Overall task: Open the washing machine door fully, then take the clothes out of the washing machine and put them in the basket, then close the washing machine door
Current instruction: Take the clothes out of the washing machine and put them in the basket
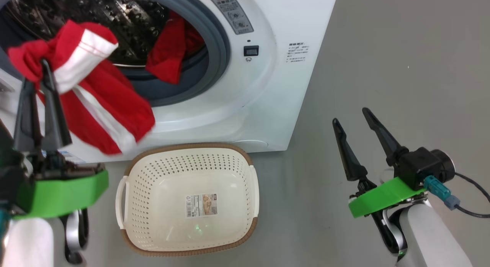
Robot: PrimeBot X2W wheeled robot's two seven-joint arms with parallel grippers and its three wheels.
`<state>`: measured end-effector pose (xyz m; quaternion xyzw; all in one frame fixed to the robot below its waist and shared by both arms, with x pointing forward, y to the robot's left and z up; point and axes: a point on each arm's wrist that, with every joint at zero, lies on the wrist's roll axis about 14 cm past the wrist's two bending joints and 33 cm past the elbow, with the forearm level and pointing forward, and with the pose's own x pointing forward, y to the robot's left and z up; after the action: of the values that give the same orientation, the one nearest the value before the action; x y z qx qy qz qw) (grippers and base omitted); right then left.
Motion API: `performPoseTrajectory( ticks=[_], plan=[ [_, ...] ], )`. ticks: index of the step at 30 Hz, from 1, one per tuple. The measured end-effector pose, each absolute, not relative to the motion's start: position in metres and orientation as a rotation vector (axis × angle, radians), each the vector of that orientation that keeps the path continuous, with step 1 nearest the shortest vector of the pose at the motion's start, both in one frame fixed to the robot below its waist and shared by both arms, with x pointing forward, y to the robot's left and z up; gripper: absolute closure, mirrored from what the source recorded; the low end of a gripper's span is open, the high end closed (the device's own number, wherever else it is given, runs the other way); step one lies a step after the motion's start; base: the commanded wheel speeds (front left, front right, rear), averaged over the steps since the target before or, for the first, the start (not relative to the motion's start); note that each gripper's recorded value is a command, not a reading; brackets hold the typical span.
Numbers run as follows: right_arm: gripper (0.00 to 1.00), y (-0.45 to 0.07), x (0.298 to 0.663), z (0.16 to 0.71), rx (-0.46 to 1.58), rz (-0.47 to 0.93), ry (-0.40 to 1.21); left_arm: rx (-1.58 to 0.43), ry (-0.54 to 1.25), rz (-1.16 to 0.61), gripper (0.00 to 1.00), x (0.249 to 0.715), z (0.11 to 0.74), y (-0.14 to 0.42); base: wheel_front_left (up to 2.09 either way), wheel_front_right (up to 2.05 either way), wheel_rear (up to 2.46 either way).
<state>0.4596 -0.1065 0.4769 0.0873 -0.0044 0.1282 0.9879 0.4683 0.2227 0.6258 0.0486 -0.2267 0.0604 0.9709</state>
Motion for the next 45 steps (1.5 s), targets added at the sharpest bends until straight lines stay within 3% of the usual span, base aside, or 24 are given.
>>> performPoseTrajectory(
  ticks=[9,19,25,45],
  plan=[
    [0.00,-0.109,0.454,0.468,0.178,0.251,0.016,0.037,-0.354,0.083,1.00,0.461,0.587,0.207,0.00,0.00,0.00],
    [0.00,-0.109,0.459,0.441,0.184,0.244,0.076,-0.121,0.102,0.060,1.00,0.462,0.438,0.191,0.00,0.00,0.00],
    [0.00,-0.108,0.469,0.434,0.185,0.247,0.085,-0.199,0.288,0.049,1.00,0.459,0.379,0.180,0.00,0.00,0.00],
    [0.00,-0.113,0.489,0.393,0.181,0.232,0.150,-0.296,0.800,-0.013,1.00,0.453,0.245,0.140,0.00,0.00,0.00]
  ],
)
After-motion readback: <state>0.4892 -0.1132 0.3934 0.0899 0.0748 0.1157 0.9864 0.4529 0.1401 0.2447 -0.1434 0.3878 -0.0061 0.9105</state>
